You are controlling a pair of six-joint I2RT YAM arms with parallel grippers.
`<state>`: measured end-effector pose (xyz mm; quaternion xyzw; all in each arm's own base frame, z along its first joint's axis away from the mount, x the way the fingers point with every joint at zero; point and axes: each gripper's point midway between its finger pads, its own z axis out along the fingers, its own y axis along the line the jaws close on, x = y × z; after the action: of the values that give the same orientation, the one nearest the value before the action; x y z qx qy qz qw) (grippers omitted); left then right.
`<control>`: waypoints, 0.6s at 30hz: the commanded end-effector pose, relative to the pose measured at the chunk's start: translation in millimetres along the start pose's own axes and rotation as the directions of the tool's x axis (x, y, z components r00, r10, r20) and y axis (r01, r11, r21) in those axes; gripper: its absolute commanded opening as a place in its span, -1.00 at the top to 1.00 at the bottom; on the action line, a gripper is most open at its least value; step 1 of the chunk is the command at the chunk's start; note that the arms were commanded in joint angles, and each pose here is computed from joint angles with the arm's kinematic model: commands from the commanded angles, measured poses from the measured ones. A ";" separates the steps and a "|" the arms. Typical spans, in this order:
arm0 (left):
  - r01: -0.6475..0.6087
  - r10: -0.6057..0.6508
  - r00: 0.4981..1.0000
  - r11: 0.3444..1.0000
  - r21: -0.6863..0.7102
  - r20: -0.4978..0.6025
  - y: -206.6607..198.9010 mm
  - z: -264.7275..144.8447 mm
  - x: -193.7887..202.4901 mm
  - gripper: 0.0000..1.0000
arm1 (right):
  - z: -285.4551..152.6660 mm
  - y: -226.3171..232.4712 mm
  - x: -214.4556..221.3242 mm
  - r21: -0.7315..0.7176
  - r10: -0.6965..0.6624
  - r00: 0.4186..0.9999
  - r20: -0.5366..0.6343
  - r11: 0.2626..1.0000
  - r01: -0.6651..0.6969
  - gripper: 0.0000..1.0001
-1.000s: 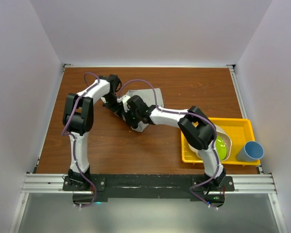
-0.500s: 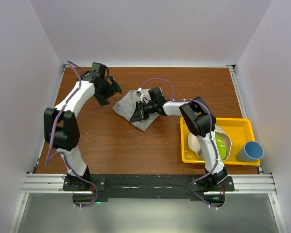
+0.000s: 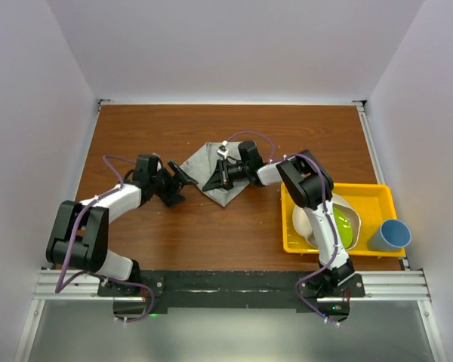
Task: Fold the napkin, place the utensils inside, and roll it up
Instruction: Roll the napkin with the utensil
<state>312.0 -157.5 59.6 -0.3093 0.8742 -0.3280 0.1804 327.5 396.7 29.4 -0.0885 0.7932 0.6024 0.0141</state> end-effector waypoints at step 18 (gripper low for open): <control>0.102 -0.141 0.983 0.953 0.286 0.118 -27.6 28.6 -19.9 -0.66 | 2.8 7.8 10.0 -0.090 0.256 0.967 -0.010 0.963 -0.255 1.00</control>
<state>340.0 -166.1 50.1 -0.3588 0.8049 -0.4086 0.2377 325.5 400.8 42.0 -0.0173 0.7696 0.6379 -0.0226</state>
